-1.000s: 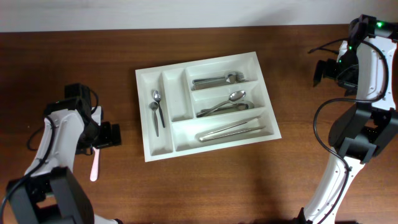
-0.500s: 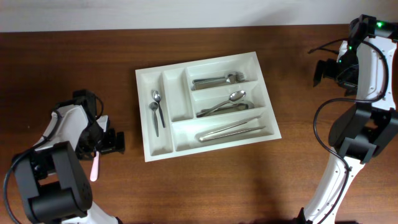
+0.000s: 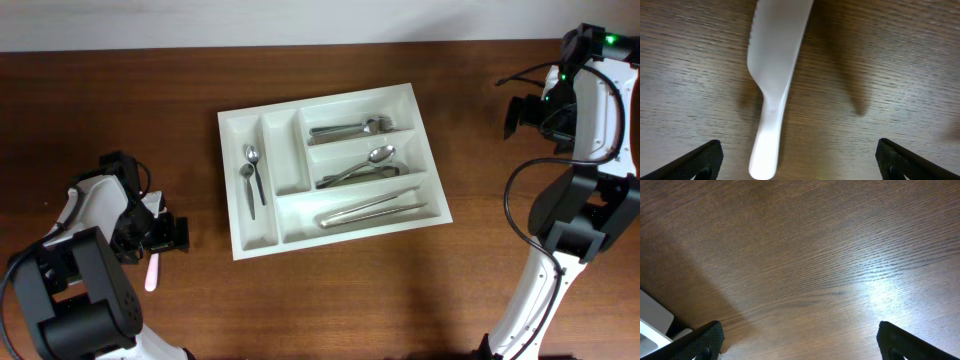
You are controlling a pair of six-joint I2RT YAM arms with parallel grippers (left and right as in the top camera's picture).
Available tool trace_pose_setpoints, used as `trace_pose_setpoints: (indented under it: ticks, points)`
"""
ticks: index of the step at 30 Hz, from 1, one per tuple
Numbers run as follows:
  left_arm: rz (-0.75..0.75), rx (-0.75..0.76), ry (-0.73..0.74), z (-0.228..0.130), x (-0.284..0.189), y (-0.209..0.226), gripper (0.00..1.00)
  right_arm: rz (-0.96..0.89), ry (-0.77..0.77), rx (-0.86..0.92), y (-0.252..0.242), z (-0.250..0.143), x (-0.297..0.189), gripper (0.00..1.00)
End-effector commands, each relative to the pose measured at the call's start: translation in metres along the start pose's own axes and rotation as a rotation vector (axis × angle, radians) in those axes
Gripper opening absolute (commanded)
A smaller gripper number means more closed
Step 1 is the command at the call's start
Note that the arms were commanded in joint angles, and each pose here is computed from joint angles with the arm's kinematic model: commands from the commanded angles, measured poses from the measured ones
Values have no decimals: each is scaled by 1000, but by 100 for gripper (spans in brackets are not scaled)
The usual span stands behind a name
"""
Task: Pack container
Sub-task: 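Lower the left gripper onto the pink knife handle and close it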
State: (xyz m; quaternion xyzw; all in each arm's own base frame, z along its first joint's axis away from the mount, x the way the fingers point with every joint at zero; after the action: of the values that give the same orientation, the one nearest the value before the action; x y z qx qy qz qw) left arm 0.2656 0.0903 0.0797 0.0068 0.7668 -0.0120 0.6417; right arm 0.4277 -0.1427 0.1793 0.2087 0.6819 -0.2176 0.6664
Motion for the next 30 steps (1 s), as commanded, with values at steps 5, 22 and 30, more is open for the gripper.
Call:
trace_pose_setpoints:
  ticks: [5, 22, 30]
  points:
    - [46, 54, 9, 1, 5, 6, 100, 6, -1, -12, 2, -1, -1, 99]
    - [60, 103, -31, 8, 6, 8, 100, 6, -1, -12, 2, -1, -1, 99]
    - [30, 103, -40, 6, 17, 4, 100, 6, -1, -12, 2, -1, -1, 99]
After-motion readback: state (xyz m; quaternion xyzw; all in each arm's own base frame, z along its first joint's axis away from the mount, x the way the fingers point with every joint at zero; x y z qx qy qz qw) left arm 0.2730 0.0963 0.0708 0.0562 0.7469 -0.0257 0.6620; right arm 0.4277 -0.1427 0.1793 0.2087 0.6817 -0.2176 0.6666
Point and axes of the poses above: each gripper's point midway between its finger pads, its own x axis out along the fingers, its own y axis along the line the jaws close on, z = x × y, the point moved 7 cm from there along -x, back along the fingers, and after that the axes turned 13 degrees about x, right-handed, at the moved point
